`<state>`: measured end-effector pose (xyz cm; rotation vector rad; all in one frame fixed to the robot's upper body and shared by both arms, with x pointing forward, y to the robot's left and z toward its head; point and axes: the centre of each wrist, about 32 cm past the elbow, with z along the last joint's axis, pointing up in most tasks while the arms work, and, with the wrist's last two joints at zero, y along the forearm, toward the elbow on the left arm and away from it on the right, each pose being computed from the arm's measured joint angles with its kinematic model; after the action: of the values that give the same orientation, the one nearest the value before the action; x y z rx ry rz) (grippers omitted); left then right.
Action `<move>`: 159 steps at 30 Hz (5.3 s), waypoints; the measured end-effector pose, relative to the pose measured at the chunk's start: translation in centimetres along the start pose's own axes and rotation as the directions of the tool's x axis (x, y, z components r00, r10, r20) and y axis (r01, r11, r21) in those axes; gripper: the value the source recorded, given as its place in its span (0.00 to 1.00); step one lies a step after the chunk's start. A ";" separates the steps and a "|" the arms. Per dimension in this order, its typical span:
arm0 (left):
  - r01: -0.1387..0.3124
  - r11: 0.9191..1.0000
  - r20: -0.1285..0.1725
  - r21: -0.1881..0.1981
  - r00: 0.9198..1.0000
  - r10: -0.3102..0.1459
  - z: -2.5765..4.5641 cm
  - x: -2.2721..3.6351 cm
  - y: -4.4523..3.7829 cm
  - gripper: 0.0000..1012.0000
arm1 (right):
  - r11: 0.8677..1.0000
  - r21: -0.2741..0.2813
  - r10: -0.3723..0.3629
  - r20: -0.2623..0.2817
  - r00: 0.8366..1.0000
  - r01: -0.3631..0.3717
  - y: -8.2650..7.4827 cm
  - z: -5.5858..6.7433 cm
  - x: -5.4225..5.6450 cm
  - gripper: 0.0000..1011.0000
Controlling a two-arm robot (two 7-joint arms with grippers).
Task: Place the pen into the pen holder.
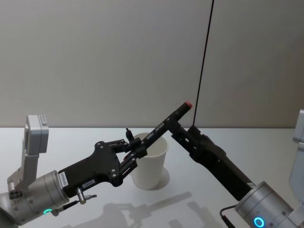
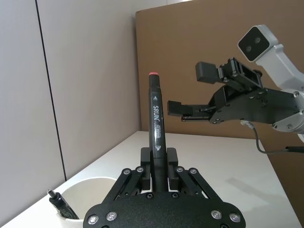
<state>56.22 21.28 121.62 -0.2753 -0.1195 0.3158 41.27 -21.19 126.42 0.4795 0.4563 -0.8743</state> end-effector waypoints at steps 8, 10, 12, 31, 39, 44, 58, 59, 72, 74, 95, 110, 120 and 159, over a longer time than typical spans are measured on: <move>0.000 1.000 0.000 0.000 1.000 0.000 0.00 0.00 0.00 0.20 | 0.999 0.031 -0.030 -0.001 1.000 0.030 0.4 -0.5 -1.3 0.99; 0.000 1.000 0.000 0.000 1.000 0.000 0.00 0.00 0.00 0.20 | 0.999 0.036 -0.037 -0.004 0.999 0.037 0.5 -0.6 -1.5 0.99; 0.000 1.000 0.000 0.000 1.000 0.000 0.00 0.00 0.00 0.20 | 0.998 0.043 -0.049 -0.007 0.999 0.049 0.6 -0.8 -1.9 0.99; 0.000 1.000 0.000 0.000 1.000 0.000 0.00 0.00 0.00 0.20 | 0.989 0.062 -0.129 -0.039 0.991 0.131 1.7 -1.0 -2.6 0.99; 0.000 1.000 0.000 0.000 1.000 0.000 0.00 0.00 0.00 0.20 | 0.989 0.043 -0.137 -0.049 0.989 0.139 2.3 -1.0 -2.3 0.99; 0.000 1.000 0.000 0.000 1.000 0.000 0.00 0.00 0.00 0.20 | 0.989 0.034 -0.139 -0.056 0.989 0.141 2.6 -1.0 -2.2 0.99; 0.000 1.000 0.000 0.000 1.000 0.000 0.00 0.00 0.00 0.20 | 0.988 0.023 -0.151 -0.079 0.985 0.154 3.3 -1.2 -2.2 0.99; 0.000 1.000 0.000 0.000 1.000 0.000 0.00 0.00 0.00 0.20 | 0.988 0.023 -0.151 -0.080 0.985 0.154 3.4 -1.2 -2.2 0.99; 0.000 1.000 0.000 0.000 1.000 0.000 0.00 0.00 0.00 0.20 | 0.990 0.021 -0.137 -0.087 0.987 0.140 3.7 -1.3 -2.5 0.99; 0.000 1.000 0.000 0.000 1.000 0.000 0.00 0.00 0.00 0.20 | 0.990 0.023 -0.136 -0.087 0.987 0.138 3.7 -1.4 -2.5 0.99; 0.000 1.000 0.000 0.000 1.000 0.000 0.00 0.00 0.00 0.20 | 0.988 0.037 -0.145 -0.088 0.985 0.149 4.1 -1.6 -3.0 0.93; 0.000 1.000 0.000 0.000 1.000 0.000 0.00 0.00 0.00 0.20 | 0.987 0.039 -0.149 -0.088 0.985 0.153 4.1 -1.7 -3.0 0.53; 0.000 1.000 0.000 0.000 1.000 0.000 0.00 0.00 0.00 0.20 | 0.987 0.041 -0.149 -0.088 0.985 0.153 4.2 -1.7 -3.1 0.20; 0.000 1.000 0.000 0.000 1.000 0.000 0.00 0.00 0.00 0.99 | 0.989 0.041 -0.137 -0.050 0.989 0.139 4.4 -1.6 -2.9 0.19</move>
<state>56.21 21.28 121.62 -0.2752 -0.1194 0.3157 42.87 -16.10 127.71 0.5149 0.5184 -1.0097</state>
